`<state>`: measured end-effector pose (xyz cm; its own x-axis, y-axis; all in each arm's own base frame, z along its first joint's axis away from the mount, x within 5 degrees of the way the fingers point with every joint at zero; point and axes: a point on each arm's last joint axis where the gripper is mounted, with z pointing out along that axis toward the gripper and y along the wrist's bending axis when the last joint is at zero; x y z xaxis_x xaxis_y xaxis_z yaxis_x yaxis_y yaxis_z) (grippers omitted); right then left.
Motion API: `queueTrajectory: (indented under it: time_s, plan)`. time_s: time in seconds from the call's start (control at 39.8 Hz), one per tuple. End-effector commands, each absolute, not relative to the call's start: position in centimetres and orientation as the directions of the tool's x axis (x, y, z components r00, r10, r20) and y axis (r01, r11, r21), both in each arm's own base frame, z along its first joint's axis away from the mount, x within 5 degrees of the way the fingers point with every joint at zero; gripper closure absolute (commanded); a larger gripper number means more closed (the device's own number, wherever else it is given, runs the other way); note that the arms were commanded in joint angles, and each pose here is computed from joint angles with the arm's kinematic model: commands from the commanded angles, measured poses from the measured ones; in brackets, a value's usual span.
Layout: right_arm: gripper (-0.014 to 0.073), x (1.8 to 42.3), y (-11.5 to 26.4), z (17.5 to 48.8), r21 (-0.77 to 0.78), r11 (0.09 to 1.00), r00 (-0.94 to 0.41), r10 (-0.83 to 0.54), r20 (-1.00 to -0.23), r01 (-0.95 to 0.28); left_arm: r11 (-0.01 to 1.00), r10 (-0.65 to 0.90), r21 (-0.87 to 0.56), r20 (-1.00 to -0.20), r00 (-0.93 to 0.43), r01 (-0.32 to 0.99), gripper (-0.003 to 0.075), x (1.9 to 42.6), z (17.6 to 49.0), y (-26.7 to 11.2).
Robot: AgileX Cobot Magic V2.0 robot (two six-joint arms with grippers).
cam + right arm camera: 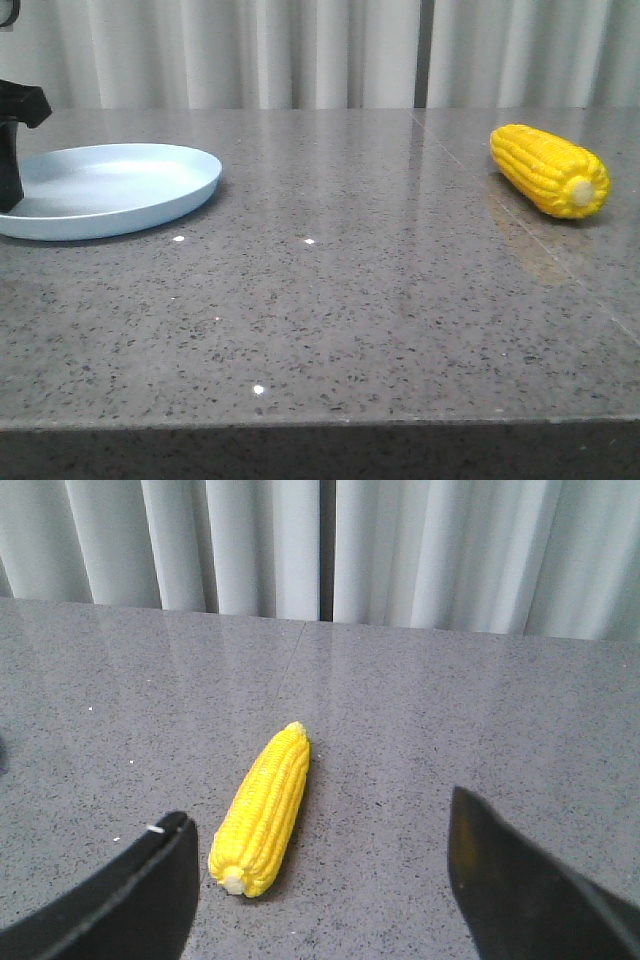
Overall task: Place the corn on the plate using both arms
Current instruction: 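Lower the left gripper onto the rim of the pale blue plate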
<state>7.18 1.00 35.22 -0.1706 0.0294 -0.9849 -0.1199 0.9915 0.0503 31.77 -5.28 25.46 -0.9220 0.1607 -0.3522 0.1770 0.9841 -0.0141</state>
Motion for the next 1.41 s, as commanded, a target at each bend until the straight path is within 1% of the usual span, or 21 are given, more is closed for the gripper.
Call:
queueTrajectory:
  time_s: [0.0, 0.03, 0.13, 0.23, 0.35, 0.45, 0.55, 0.63, 0.7, 0.9, 1.13, 1.21, 1.26, 1.38]
  plan:
    - [0.0048, 7.2, 0.9, 37.0, 0.045, 0.992, -0.072, 0.037, -0.997, -0.114, 0.984, 0.139, -0.037, -0.433, -0.891, 0.172, 0.0712, 31.9, 27.4, -5.8]
    - [0.0048, 7.2, 0.9, 37.0, 0.045, 0.992, -0.072, 0.037, -0.997, -0.114, 0.984, 0.139, -0.037, -0.433, -0.891, 0.172, 0.0742, 31.9, 27.4, -5.8]
    - [0.0048, 7.2, 0.9, 37.0, 0.045, 0.992, -0.072, 0.037, -0.997, -0.114, 0.984, 0.126, -0.056, -0.441, -0.889, 0.167, 0.0741, 32.0, 27.7, -5.9]
    - [0.0048, 7.2, 0.9, 37.0, 0.045, 0.992, -0.072, 0.037, -0.997, -0.114, 0.980, 0.101, -0.104, -0.458, -0.883, 0.167, 0.0741, 32.3, 28.9, -6.6]
    - [0.0048, 7.2, 0.9, 37.0, 0.045, 0.992, -0.072, 0.037, -0.997, -0.114, 0.965, 0.106, -0.154, -0.507, -0.855, 0.211, 0.0741, 32.5, 31.2, -8.6]
    - [0.0048, 7.2, 0.9, 37.0, 0.045, 0.992, -0.072, 0.037, -0.997, -0.114, 0.940, 0.065, -0.249, -0.543, -0.837, 0.235, 0.0741, 32.6, 33.0, -10.4]
    - [0.0048, 7.2, 0.9, 37.0, 0.045, 0.992, -0.072, 0.037, -0.997, -0.114, 0.914, 0.048, -0.308, -0.563, -0.825, 0.263, 0.0741, 32.8, 33.6, -12.2]
    - [0.0048, 7.2, 0.9, 37.0, 0.045, 0.992, -0.072, 0.037, -0.997, -0.114, 0.905, 0.043, -0.330, -0.555, -0.831, 0.267, 0.0741, 33.1, 33.0, -13.1]
    - [0.0048, 7.2, 0.9, 37.0, 0.045, 0.992, -0.072, 0.037, -0.997, -0.114, 0.901, 0.048, -0.342, -0.529, -0.847, 0.265, 0.0741, 33.5, 31.9, -14.0]
    - [0.0048, 7.2, 0.9, 37.0, 0.045, 0.992, -0.072, 0.037, -0.997, -0.114, 0.904, 0.049, -0.352, -0.476, -0.878, 0.241, 0.0741, 34.4, 29.7, -14.8]
    - [0.0048, 7.2, 0.9, 37.0, 0.045, 0.992, -0.072, 0.037, -0.997, -0.114, 0.905, 0.051, -0.353, -0.466, -0.884, 0.238, 0.0739, 34.5, 29.4, -14.9]
    - [0.0048, 7.2, 0.9, 37.0, 0.045, 0.992, -0.072, 0.037, -0.997, -0.114, 0.905, 0.054, -0.351, -0.462, -0.885, 0.238, 0.0722, 34.5, 29.3, -14.8]
    - [0.0048, 7.2, 0.9, 37.0, 0.045, 0.992, -0.072, 0.037, -0.997, -0.114, 0.905, 0.054, -0.351, -0.463, -0.885, 0.238, 0.0689, 34.5, 29.3, -14.8]
    - [0.0048, 7.2, 0.9, 37.0, 0.045, 0.992, -0.072, 0.037, -0.997, -0.114, 0.905, 0.056, -0.351, -0.457, -0.887, 0.238, 0.0571, 34.4, 29.3, -14.8]
